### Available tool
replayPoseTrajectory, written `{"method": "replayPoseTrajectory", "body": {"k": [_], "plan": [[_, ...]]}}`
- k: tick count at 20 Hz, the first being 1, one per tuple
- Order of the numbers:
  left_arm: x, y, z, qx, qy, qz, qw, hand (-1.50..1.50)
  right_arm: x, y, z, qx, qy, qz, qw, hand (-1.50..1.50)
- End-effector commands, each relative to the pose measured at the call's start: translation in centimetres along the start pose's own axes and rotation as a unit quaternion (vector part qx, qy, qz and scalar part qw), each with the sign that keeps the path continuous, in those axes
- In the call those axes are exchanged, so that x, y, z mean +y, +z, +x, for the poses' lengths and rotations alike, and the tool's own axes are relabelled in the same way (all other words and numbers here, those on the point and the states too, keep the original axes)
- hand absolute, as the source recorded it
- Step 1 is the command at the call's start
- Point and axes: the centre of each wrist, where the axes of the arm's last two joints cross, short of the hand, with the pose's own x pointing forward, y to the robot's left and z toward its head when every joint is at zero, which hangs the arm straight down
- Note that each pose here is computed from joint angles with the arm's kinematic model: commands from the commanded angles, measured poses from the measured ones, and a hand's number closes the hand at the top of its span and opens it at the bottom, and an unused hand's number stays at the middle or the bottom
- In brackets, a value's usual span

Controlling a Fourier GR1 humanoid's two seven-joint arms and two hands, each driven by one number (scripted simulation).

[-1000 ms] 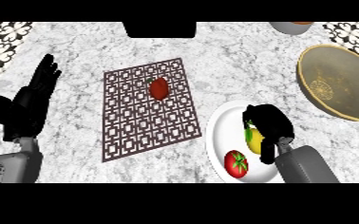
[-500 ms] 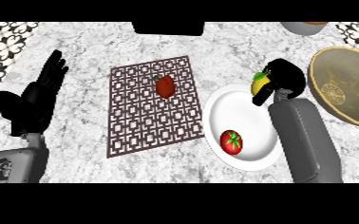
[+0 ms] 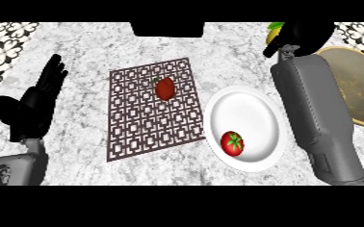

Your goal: Pick the lemon from the plate and place it in the bowl

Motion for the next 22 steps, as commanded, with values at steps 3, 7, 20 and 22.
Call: {"method": "replayPoseTrajectory", "body": {"k": [3, 7, 20, 22], "plan": [[0.9, -0.9, 1.3, 0.000, -0.004, 0.011, 0.9999, 0.00, -6.0, -0.5, 2.2, 0.044, -0.058, -0.097, 0.993, 1.50], [0.2, 1.5, -1.2, 0.002, -0.005, 0.011, 0.9999, 0.00, -6.7, -1.9, 1.2, 0.066, -0.075, -0.100, 0.990, 1.50], [0.1, 0.7, 0.1, 0.007, 0.003, 0.013, 0.9999, 0.00, -1.4, -10.2, -11.7, 0.084, -0.140, -0.089, 0.983, 1.50], [0.2, 1.9, -2.5, 0.003, -0.002, 0.008, 1.0000, 0.00, -1.3, -11.5, -13.6, 0.094, -0.132, -0.094, 0.982, 1.50]]}}
